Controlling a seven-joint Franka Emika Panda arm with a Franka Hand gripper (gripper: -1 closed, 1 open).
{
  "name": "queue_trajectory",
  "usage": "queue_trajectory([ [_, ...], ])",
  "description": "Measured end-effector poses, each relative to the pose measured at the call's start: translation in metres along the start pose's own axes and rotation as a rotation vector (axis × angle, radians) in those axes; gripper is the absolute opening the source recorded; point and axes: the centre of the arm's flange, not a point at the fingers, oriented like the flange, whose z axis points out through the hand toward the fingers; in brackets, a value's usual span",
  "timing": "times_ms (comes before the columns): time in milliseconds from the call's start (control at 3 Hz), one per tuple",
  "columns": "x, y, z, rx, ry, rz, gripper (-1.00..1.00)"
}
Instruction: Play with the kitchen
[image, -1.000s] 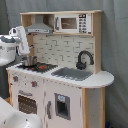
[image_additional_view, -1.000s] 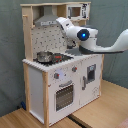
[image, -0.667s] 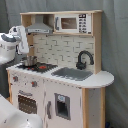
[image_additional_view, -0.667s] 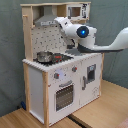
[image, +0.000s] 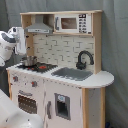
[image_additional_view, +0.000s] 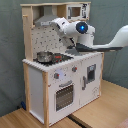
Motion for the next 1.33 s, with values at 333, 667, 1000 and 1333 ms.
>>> queue_trajectory([
  [333,0.001,-0.010,-0.002,0.086,-0.022,-0.028,1.00],
  [667,-0.002,-0.015,0.000,0.168,-0.038,-0.060,1.00],
  [1000,-0.008,-0.014,0.005,0.250,-0.064,-0.107,1.00],
  [1333,-0.015,-0.014,0.010,0.316,-0.086,-0.147,1.00],
])
